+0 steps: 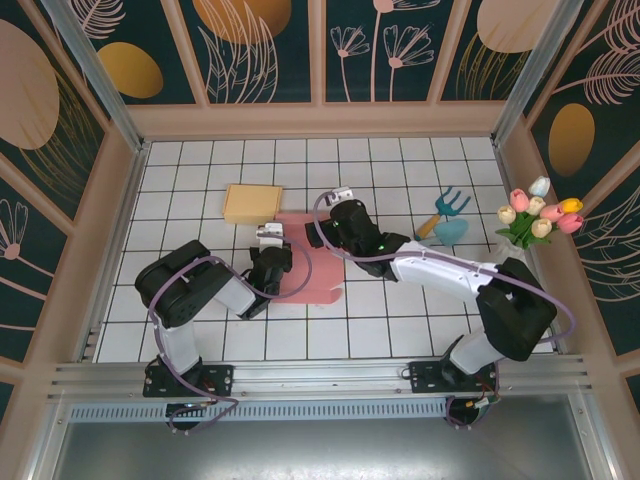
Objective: Fold the paper box
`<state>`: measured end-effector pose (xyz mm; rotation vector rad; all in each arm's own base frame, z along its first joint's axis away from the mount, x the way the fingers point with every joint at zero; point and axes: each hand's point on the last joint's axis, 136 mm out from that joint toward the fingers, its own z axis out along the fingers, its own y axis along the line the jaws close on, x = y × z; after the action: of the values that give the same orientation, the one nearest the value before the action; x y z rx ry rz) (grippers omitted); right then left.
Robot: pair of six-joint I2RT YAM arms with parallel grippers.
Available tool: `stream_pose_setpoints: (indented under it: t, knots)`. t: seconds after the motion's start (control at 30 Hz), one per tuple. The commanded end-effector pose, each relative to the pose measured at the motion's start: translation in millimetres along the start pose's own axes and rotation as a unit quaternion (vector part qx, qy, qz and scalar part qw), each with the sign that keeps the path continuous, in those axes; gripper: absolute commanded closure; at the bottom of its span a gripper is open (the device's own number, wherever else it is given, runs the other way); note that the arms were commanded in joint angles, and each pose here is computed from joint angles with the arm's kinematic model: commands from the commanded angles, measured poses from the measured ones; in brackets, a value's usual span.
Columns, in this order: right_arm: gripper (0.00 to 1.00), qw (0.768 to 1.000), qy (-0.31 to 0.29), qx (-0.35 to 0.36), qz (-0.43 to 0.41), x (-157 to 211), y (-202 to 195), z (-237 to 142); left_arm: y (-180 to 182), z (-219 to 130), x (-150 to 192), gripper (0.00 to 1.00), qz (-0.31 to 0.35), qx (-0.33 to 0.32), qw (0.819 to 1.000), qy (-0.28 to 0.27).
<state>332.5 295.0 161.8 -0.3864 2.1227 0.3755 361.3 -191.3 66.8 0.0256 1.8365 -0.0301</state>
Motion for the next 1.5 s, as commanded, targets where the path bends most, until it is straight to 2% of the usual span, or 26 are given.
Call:
stream_pose_setpoints:
  t: [0.0, 0.3, 0.6, 0.9, 1.0, 1.2, 1.37, 1.47]
  knots:
    - [0.08, 0.999, -0.015, -0.024, 0.037, -9, 4, 4, 1, 3, -4, 1.0, -0.002, -0.003, 1.0, -0.01]
    - [0.16, 0.998, 0.005, -0.02, 0.063, 7, -16, 21, 0, 3, -2, 1.0, 0.002, -0.001, 1.0, -0.009]
    - [0.26, 0.995, 0.023, -0.047, 0.088, 26, -9, 31, 0, 5, 0, 1.0, 0.004, -0.003, 1.0, -0.007]
    - [0.38, 0.983, -0.013, -0.107, 0.147, 15, 5, 20, 0, 6, 2, 1.0, 0.007, -0.002, 1.0, -0.006]
    - [0.36, 0.972, -0.031, -0.149, 0.181, 8, 11, 11, 0, 6, 2, 1.0, 0.009, -0.003, 1.0, -0.005]
    - [0.39, 0.938, -0.088, -0.222, 0.251, -14, 9, -11, 0, 6, 3, 1.0, 0.01, -0.003, 1.0, -0.005]
    - [0.39, 0.913, -0.084, -0.293, 0.272, -22, 23, -17, 0, 7, 3, 1.0, 0.01, -0.004, 1.0, -0.005]
    - [0.4, 0.912, -0.076, -0.29, 0.28, -20, 23, -10, 0, 7, 4, 1.0, 0.011, -0.006, 1.0, -0.004]
